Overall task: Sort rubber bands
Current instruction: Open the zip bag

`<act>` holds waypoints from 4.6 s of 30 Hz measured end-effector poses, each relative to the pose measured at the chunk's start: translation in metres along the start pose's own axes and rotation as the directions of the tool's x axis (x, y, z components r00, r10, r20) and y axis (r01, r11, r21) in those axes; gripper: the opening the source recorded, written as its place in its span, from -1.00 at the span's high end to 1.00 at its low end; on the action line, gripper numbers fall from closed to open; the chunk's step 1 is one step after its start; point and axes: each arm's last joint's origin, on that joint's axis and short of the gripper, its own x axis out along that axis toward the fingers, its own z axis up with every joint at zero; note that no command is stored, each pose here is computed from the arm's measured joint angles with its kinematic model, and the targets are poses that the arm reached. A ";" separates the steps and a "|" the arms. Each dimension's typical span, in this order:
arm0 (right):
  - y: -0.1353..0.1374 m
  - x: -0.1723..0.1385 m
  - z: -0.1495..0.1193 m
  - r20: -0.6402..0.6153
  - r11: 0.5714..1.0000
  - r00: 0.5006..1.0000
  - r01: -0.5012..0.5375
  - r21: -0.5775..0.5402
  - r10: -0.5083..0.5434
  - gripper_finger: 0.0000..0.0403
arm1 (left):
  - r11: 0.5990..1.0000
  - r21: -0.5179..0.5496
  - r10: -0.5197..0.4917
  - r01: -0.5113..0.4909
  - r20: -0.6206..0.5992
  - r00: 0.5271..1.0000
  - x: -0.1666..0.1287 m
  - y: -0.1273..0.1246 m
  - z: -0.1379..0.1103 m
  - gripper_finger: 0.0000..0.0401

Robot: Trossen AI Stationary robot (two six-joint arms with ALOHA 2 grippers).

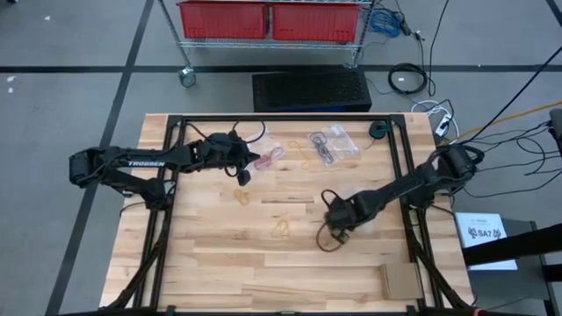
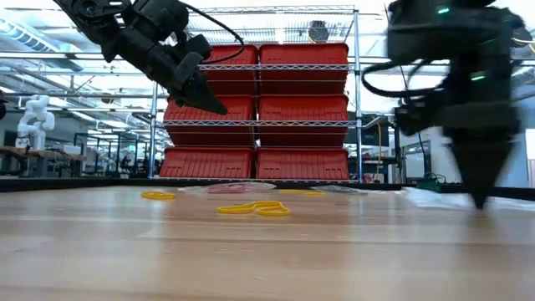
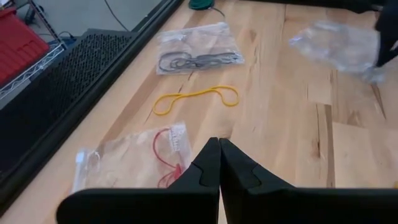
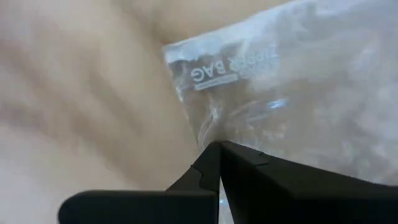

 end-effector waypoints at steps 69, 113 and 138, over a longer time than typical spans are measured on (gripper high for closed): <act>0.043 -0.031 0.005 0.500 0.650 0.865 0.406 -0.643 -0.046 0.70 | 1.000 0.014 -0.009 0.009 -0.029 1.000 0.000 -0.007 -0.003 0.99; 0.091 -0.085 0.068 0.513 0.725 0.854 0.297 -0.622 0.091 1.00 | 0.960 0.058 -0.278 0.274 0.078 0.957 -0.002 -0.028 0.008 0.99; 0.078 -0.100 0.089 0.570 0.807 0.814 0.262 -0.529 0.110 1.00 | 0.902 0.151 -0.420 0.405 0.080 0.904 0.031 -0.091 0.008 0.31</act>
